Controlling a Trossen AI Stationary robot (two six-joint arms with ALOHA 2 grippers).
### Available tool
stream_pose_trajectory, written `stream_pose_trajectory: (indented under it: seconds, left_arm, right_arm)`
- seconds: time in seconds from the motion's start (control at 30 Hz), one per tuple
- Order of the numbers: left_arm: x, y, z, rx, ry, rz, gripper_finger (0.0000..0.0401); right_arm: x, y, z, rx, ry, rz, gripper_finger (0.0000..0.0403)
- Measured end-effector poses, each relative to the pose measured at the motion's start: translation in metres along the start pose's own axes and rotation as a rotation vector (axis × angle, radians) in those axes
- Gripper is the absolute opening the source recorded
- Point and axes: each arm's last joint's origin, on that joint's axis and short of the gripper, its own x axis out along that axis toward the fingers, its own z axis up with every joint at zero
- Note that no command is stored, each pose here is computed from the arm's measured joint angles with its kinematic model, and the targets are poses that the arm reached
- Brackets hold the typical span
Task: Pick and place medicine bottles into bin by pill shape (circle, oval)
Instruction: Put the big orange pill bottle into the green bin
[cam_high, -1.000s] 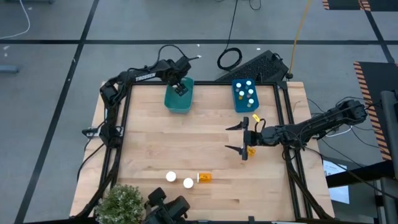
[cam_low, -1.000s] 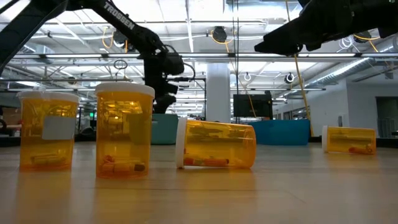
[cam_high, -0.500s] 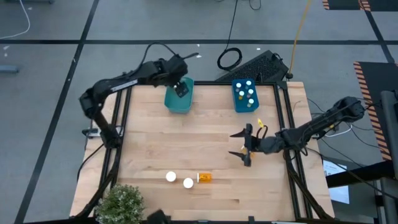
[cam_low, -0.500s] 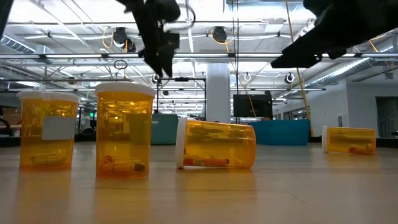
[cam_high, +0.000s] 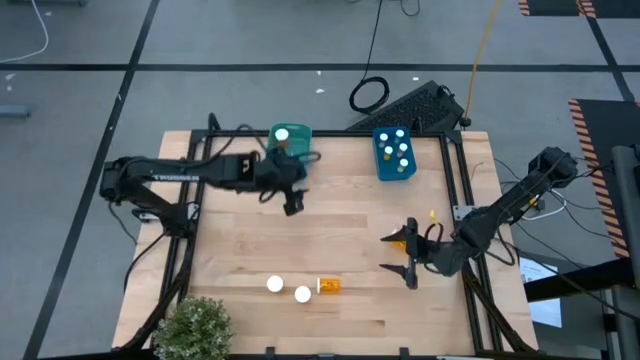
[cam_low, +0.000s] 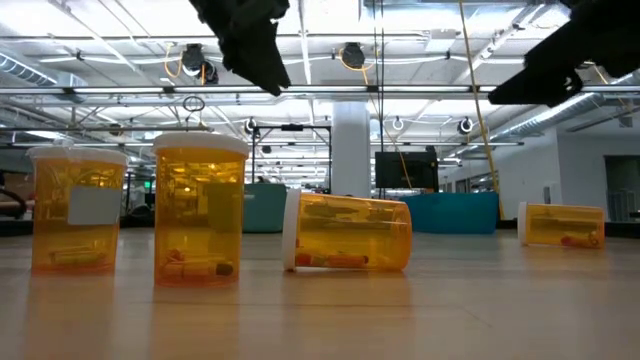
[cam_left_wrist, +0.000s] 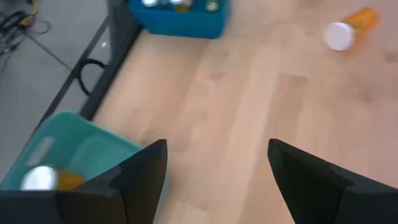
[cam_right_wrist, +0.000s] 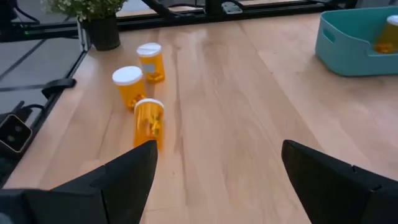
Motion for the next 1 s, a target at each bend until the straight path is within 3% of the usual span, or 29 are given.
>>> stream_pose_trajectory:
  seconds: [0.23, 0.4, 0.67, 0.8, 1.0]
  left_arm:
    - [-0.005, -0.044, -0.012, 0.01, -0.033, -0.077, 0.0278]
    - [-0.015, -0.073, -0.02, 0.003, -0.053, -0.065, 0.0278]
    - [-0.03, -0.106, -0.026, 0.019, -0.116, -0.102, 0.0278]
    - [-0.032, -0.109, -0.026, 0.03, -0.127, -0.1, 0.0278]
    - [-0.032, -0.109, -0.026, 0.041, -0.129, -0.097, 0.0278]
  right_arm:
    - [-0.014, 0.014, -0.007, 0.062, 0.009, 0.036, 0.0336]
    - [-0.023, 0.023, -0.015, 0.08, 0.039, 0.074, 0.0336]
    - [-0.015, 0.023, -0.038, -0.014, 0.124, -0.032, 0.0336]
    - [-0.013, 0.016, -0.049, -0.075, 0.179, -0.109, 0.0336]
    - [-0.019, 0.0, -0.06, -0.025, 0.274, -0.24, 0.0336]
